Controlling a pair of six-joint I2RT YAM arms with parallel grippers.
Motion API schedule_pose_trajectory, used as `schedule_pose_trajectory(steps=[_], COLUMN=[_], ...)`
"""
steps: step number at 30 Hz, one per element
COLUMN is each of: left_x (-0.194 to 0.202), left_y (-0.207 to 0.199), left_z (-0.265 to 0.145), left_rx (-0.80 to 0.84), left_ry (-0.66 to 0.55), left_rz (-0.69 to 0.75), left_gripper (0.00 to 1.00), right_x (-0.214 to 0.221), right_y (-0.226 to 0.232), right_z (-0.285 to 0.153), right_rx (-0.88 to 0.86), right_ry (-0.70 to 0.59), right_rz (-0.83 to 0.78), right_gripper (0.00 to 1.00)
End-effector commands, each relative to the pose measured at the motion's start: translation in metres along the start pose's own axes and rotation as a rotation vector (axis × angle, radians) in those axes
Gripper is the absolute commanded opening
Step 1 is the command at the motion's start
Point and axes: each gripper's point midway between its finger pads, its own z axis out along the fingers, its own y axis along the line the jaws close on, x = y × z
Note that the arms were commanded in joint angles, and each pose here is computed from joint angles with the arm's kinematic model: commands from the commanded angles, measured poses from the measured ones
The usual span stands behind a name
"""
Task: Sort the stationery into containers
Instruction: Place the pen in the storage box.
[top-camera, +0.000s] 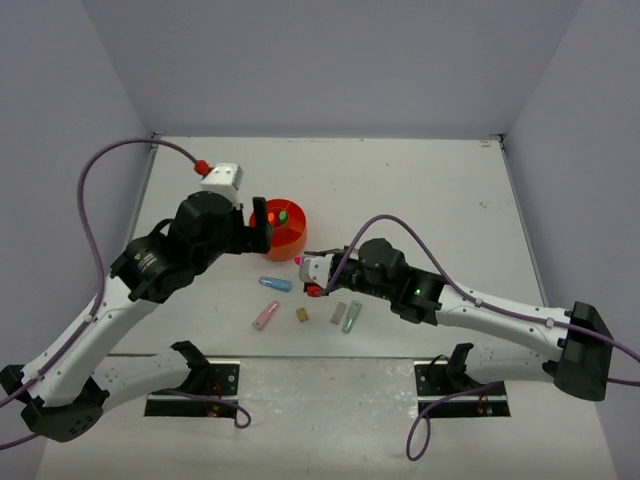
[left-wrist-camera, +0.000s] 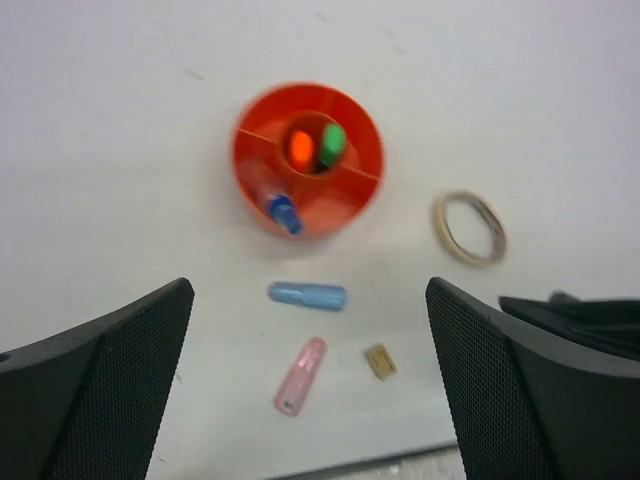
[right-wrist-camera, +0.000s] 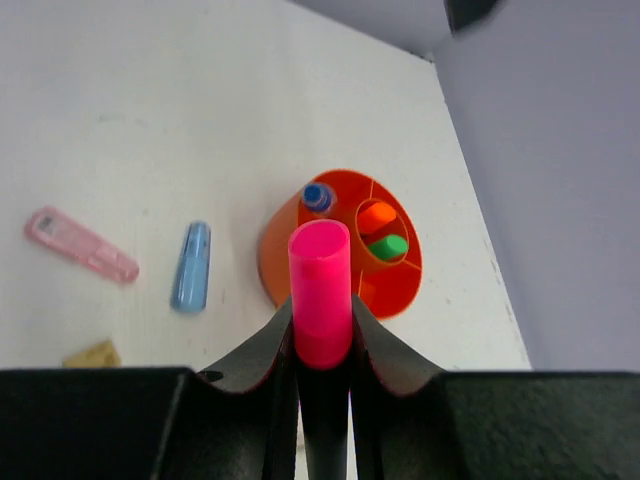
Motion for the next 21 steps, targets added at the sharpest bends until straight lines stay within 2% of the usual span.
schedule_pose_trajectory(steps=[1, 3, 7, 9, 10, 12, 15, 21], left_x=[-0.046, -0.048, -0.019, -0.002, 0.0, 0.015, 0.02, 0.02], left_y=[0.1, 0.104, 0.101, 0.101, 0.101, 0.099, 0.093, 0.087], left_z=[-0.051, -0.061, -0.052, -0.044, -0.044, -0.04, -0.045, -0.044], left_rx=[-0.455, -0.396, -0.303, -0.288, -0.285, -0.244, -0.16, -0.119], left_ry=[-0.392, -0.495, -0.472, -0.424, -0.421, -0.397, -0.432, -0.436], left_rz=[-0.211, -0.232, -0.182, -0.152, -0.151, -0.143, -0.141, -0.131], left_gripper=[1.0, 1.0, 1.0, 1.0, 1.0, 1.0, 1.0, 1.0], right_x=[-0.026, -0.027, -0.04, -0.046, -0.039, -0.048, -0.044, -0.037], right_y=[-0.029, -0.047, -0.073, -0.088, -0.086, -0.102, -0.107, -0.13], right_z=[0.032, 0.05, 0.07, 0.076, 0.082, 0.089, 0.105, 0.121], right_rx=[0.1, 0.176, 0.23, 0.275, 0.283, 0.331, 0.33, 0.339], right_ry=[-0.186, -0.209, -0.346, -0.43, -0.424, -0.523, -0.548, -0.585], right_rz=[0.292, 0.403, 0.619, 0.623, 0.628, 0.609, 0.637, 0.641], right_gripper=[0.0, 0.0, 0.0, 0.0, 0.0, 0.0, 0.0, 0.0])
